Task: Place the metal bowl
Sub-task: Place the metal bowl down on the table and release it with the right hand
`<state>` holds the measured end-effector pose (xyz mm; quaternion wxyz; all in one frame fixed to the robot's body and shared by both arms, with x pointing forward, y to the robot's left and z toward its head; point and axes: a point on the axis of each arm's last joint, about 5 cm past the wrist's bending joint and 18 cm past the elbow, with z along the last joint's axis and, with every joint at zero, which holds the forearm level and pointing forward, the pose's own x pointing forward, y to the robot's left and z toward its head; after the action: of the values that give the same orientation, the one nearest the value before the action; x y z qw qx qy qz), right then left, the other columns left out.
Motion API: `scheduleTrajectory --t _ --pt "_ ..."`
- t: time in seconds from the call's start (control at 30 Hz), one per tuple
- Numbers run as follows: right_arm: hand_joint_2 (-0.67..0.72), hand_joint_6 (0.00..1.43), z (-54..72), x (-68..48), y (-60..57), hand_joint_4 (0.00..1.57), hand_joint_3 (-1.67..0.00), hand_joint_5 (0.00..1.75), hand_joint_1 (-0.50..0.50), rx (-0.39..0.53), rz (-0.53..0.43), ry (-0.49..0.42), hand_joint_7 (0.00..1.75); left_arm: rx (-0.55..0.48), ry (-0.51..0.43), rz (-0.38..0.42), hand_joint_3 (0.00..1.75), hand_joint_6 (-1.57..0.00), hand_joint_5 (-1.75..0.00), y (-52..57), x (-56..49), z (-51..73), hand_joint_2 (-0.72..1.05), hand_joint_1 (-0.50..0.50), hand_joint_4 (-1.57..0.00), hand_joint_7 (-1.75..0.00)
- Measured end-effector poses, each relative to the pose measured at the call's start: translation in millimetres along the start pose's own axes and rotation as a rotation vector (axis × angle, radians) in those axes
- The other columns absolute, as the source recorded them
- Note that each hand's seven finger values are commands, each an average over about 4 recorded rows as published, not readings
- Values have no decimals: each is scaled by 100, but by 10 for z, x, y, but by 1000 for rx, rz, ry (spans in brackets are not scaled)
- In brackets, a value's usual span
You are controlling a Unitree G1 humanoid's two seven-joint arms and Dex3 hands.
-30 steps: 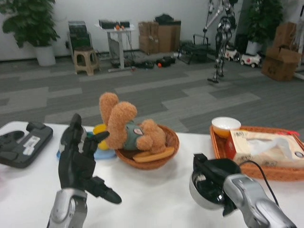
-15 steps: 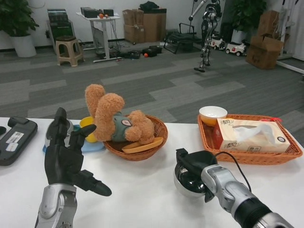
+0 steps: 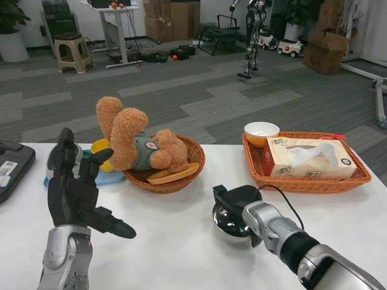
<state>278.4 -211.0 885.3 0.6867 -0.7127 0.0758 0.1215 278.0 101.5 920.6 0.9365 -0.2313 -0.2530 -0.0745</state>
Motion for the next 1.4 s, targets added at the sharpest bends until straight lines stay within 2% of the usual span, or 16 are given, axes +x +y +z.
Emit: scheduleTrajectory --t 0.13,0.3,0.43,0.5,0.57,0.67,0.7,0.83,0.97,1.0,1.03,1.13,1.17,1.23,1.4 --pt "-35 0 42 17 0 54 -151 97 -8 -42 7 -20 168 -1 0 0 0 0 -123 -1 0 -1 -19 -46 -108 -7" --pt "-35 0 52 18 4 28 -151 126 -8 -50 10 -26 175 -1 0 0 0 0 -123 -1 0 -1 -19 -46 -108 -7" --pt "-29 0 63 14 -1 10 -151 165 -15 -49 7 -34 175 -1 0 0 0 0 -123 -1 0 -1 -19 -46 -108 -7" --pt "-24 0 70 8 -2 6 -151 170 -18 -46 4 -38 175 -1 0 0 0 0 -123 -1 -1 -1 -19 -46 -108 -7" --pt "-13 0 79 3 -9 1 -155 172 -20 -40 -2 -44 173 -1 0 0 0 0 -123 -1 0 -1 -19 -46 -108 -7" --pt "3 0 84 -5 -20 0 -155 160 -23 -30 -8 -47 168 -1 0 0 0 0 -123 -1 0 -1 -19 -46 -108 -7" --pt "9 0 83 -9 -20 0 -147 158 -25 -27 -7 -47 168 -1 0 0 0 0 -123 -1 0 -1 -19 -46 -108 -7" --pt "47 0 76 -22 -19 0 -40 145 -33 -15 -1 -44 168 -1 0 0 0 0 -123 -1 0 -1 -19 -46 -108 -7" --pt "71 0 58 -26 -29 0 -6 107 -38 6 -1 -31 147 -1 0 0 0 0 -123 -1 0 -1 -19 -46 -108 -7" --pt "72 0 54 -26 -33 0 -4 102 -38 15 -2 -25 143 -1 0 0 0 0 -123 -1 0 -1 -19 -46 -108 -7" --pt "72 0 49 -27 -35 0 -2 90 -39 25 -2 -18 136 -1 0 0 0 0 -123 -1 0 -1 -19 -46 -108 -7" --pt "72 0 32 -29 -34 0 0 39 -42 69 3 5 112 -1 0 0 0 0 -123 -1 0 -1 -19 -46 -108 -7" --pt "72 0 28 -30 -33 0 0 29 -42 83 5 11 108 -1 0 0 0 0 -123 -1 0 -1 -19 -46 -108 -7" --pt "72 0 21 -31 -33 0 0 19 -42 108 6 18 101 -1 0 0 0 0 -128 -1 0 -1 -19 -46 -108 -7" --pt "72 0 -14 -37 -38 0 0 12 -43 191 6 35 89 -1 0 1 0 0 -133 -1 0 -1 -19 -46 -108 -7"
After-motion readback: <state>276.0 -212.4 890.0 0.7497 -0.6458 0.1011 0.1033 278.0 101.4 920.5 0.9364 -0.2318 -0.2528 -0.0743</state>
